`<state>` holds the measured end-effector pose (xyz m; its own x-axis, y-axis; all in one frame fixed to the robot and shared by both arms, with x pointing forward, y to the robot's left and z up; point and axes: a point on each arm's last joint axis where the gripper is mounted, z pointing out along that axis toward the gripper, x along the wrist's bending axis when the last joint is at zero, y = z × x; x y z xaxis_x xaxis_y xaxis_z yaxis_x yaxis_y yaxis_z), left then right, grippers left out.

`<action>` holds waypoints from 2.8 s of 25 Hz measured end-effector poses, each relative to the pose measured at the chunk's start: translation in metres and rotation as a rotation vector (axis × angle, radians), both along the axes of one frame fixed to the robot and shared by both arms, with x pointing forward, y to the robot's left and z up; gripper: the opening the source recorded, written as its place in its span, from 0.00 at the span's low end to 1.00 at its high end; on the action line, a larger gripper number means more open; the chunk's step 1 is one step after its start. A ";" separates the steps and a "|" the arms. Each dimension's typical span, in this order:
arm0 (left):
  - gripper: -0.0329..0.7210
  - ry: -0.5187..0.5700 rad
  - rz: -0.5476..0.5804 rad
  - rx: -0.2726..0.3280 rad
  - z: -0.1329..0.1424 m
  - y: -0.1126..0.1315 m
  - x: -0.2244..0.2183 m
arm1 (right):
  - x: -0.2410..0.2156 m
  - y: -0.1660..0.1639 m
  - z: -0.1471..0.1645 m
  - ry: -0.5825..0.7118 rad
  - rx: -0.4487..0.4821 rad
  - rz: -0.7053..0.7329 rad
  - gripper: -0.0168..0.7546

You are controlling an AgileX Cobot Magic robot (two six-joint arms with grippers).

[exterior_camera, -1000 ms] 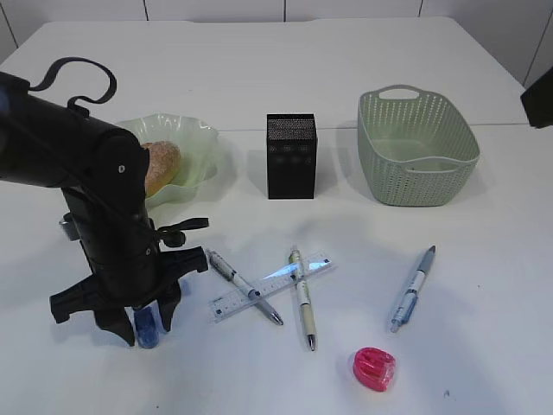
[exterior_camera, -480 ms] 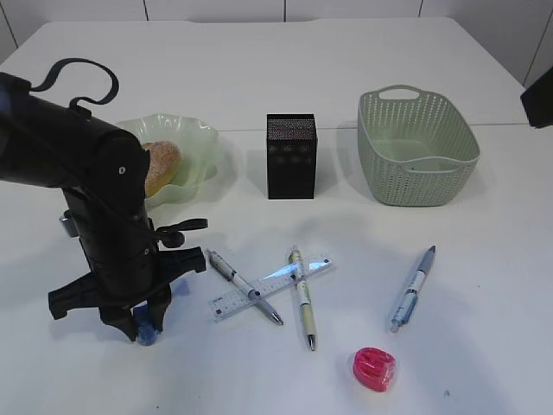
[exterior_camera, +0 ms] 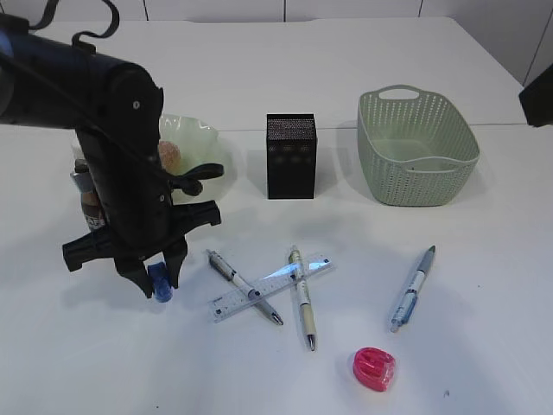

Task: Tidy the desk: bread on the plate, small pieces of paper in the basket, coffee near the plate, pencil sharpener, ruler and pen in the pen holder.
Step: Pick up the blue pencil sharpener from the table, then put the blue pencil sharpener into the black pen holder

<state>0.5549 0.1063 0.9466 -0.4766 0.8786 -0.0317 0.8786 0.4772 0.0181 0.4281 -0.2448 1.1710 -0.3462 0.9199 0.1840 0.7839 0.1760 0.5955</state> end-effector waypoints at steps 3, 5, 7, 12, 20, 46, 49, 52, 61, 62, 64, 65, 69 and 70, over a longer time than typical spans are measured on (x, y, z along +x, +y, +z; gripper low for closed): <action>0.24 -0.014 -0.003 -0.009 0.013 -0.004 0.006 | 0.000 0.000 0.000 0.001 0.006 0.001 0.66; 0.24 -0.030 -0.033 -0.024 0.022 -0.007 0.011 | 0.000 0.001 0.000 0.001 0.007 0.001 0.66; 0.24 -0.071 -0.098 -0.042 0.033 -0.012 0.016 | 0.000 0.001 0.000 0.001 0.008 0.002 0.66; 0.24 -0.211 -0.365 -0.084 0.057 -0.032 0.025 | 0.000 0.001 0.000 0.001 0.009 0.004 0.66; 0.24 -0.387 -0.720 -0.080 0.079 -0.051 0.033 | 0.000 0.001 0.000 0.000 0.008 0.006 0.66; 0.24 -0.796 -0.775 -0.121 0.098 -0.067 0.058 | 0.000 0.001 0.000 -0.001 0.006 0.009 0.66; 0.24 -0.819 -0.772 -0.126 0.099 -0.068 0.059 | 0.000 0.001 0.000 -0.002 0.005 0.010 0.66; 0.24 -0.847 -0.769 -0.132 0.101 -0.069 0.061 | 0.000 0.001 0.000 -0.003 0.004 0.011 0.66; 0.24 -0.911 -0.761 -0.146 0.105 -0.071 0.064 | 0.000 0.001 0.000 -0.003 0.003 0.013 0.66; 0.24 -0.911 -0.761 -0.146 0.105 -0.071 0.064 | 0.000 0.001 0.000 -0.003 0.003 0.013 0.66; 0.24 -0.909 -0.761 -0.146 0.104 -0.071 0.064 | 0.000 0.001 0.000 -0.003 0.003 0.013 0.66; 0.24 -0.909 -0.761 -0.146 0.104 -0.071 0.064 | 0.000 0.001 0.000 -0.003 0.003 0.013 0.66; 0.24 -0.897 -0.763 -0.144 0.097 -0.073 0.066 | 0.000 0.001 0.000 -0.006 0.002 0.015 0.66; 0.24 -0.898 -0.763 -0.144 0.097 -0.073 0.066 | 0.000 0.001 0.000 -0.008 0.002 0.015 0.66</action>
<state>0.6212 0.0334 1.0437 0.4121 0.8869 -0.2090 0.6368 -0.1162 0.7622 0.4282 -0.2440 1.1715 -0.3612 0.9144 0.1831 0.7764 0.1861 0.6022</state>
